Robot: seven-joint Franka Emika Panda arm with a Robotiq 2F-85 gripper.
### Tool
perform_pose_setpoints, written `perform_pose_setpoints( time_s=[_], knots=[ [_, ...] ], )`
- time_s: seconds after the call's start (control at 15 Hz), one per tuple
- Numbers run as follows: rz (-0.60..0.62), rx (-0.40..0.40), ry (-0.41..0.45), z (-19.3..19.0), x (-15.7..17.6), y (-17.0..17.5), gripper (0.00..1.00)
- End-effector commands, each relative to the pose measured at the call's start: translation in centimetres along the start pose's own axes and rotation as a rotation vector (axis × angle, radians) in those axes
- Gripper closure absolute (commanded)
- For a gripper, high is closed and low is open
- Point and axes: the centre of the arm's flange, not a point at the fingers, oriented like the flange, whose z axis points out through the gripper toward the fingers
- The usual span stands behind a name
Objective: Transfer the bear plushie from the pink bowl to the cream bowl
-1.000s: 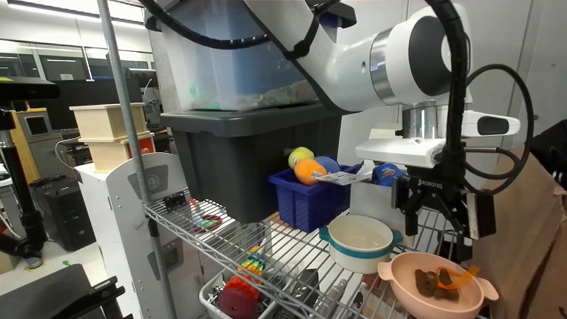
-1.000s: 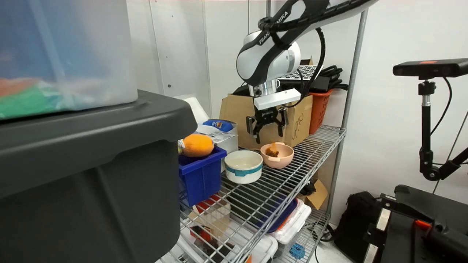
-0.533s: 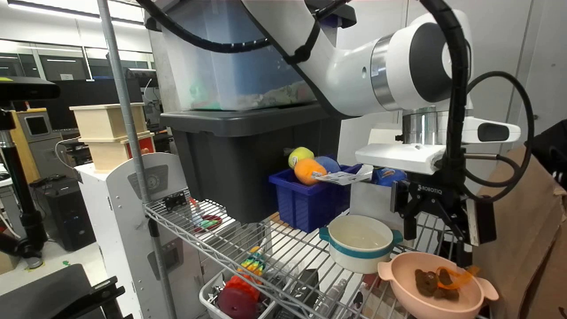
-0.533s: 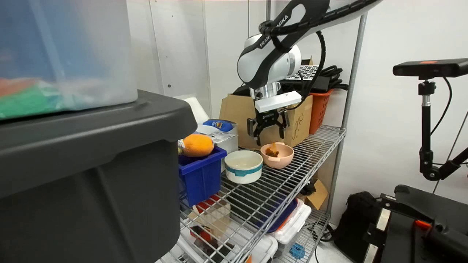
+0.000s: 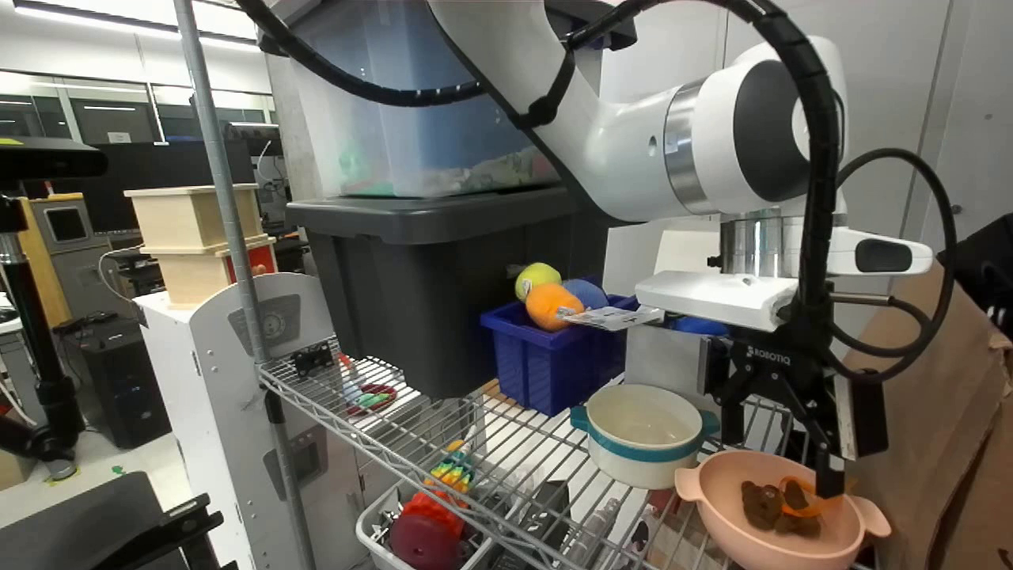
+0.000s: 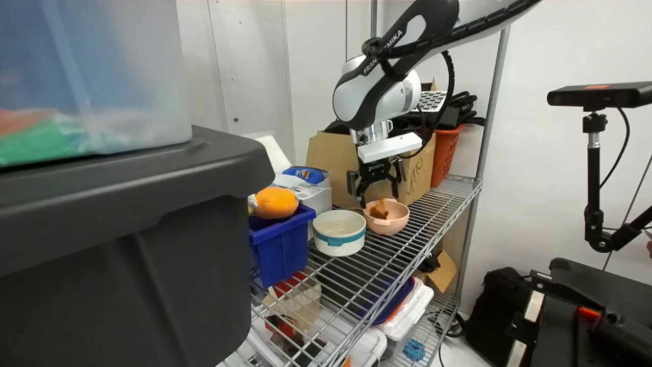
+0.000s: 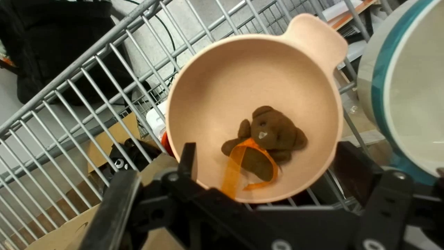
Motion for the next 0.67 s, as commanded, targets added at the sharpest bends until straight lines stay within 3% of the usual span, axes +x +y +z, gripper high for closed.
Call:
perform_pose_setpoints(
  time_s=[0.0,0.6],
  knots=[
    [-0.001,0.02,-0.021,0.2,0.7,0.2,0.0],
    [0.002,0.009,-0.031,1.6,0.9,0.0,0.0]
  ],
)
